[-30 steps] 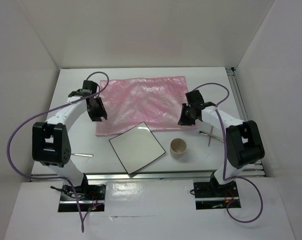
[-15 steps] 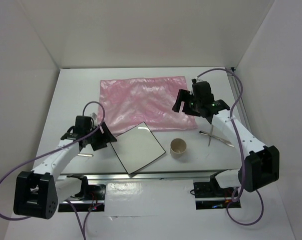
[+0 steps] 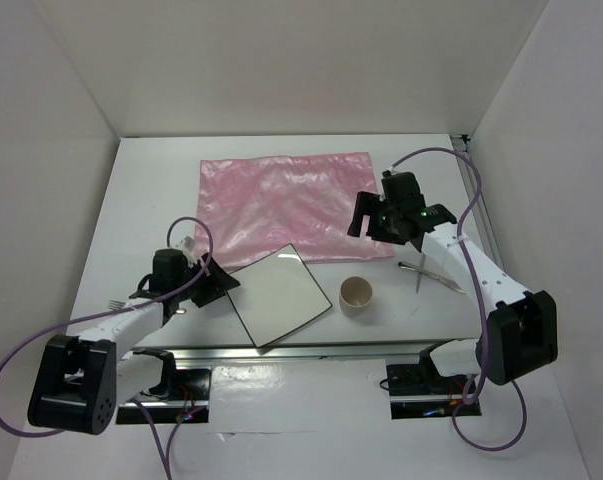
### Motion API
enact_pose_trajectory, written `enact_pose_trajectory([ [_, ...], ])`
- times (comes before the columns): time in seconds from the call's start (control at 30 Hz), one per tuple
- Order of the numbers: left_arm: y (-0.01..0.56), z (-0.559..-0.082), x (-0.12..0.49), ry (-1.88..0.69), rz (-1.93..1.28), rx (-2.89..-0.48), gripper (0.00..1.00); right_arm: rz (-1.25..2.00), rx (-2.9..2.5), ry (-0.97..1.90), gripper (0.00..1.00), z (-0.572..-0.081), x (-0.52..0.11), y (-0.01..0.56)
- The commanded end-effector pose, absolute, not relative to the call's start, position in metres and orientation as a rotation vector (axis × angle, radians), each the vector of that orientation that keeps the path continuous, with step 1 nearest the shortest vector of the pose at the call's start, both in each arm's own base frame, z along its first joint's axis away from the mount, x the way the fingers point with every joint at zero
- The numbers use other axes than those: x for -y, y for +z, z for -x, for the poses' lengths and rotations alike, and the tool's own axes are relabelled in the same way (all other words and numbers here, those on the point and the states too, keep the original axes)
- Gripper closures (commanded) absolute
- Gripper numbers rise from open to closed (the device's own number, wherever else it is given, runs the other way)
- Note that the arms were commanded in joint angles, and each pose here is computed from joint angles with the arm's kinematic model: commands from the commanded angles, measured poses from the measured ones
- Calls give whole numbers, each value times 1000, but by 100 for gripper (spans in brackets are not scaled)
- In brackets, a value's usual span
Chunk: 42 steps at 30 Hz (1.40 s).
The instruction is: Set the dinner table for one person
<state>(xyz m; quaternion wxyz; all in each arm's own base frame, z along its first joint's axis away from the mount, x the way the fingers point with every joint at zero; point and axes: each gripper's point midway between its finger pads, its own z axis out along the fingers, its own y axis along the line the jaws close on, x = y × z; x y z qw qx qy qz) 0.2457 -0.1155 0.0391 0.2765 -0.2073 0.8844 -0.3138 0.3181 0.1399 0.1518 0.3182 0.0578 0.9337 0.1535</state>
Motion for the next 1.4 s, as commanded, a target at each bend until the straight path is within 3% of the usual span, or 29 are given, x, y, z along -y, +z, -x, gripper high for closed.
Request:
enact_pose_trajectory([
  [0.0,36,-249,125,-926,514,-2306,25,-132,-2402,387,8,-315,-136,169],
  [0.5,10,-257,130,-972,492,-2287,36,-145,-2415,384,7,-309,-134,165],
  [0.53,7,-254,132,-981,495,-2304,47,-146,-2424,380,7,-309,-134,162],
  [0.63,7,-255,135,-1008,497,-2310,67,-146,-2434,376,7,-309,-134,159],
  [0.67,7,-255,135,-1012,507,-2310,85,-146,-2434,376,7,-309,-134,159],
  [0.73,11,-256,133,-990,505,-2319,100,-143,-2445,383,7,-309,-136,156],
  [0.93,44,-266,132,-962,413,-2298,100,-142,-2437,386,7,-311,-136,160],
  [1.37,198,-307,136,-989,263,-2071,100,-141,-2425,393,7,-318,-139,168],
])
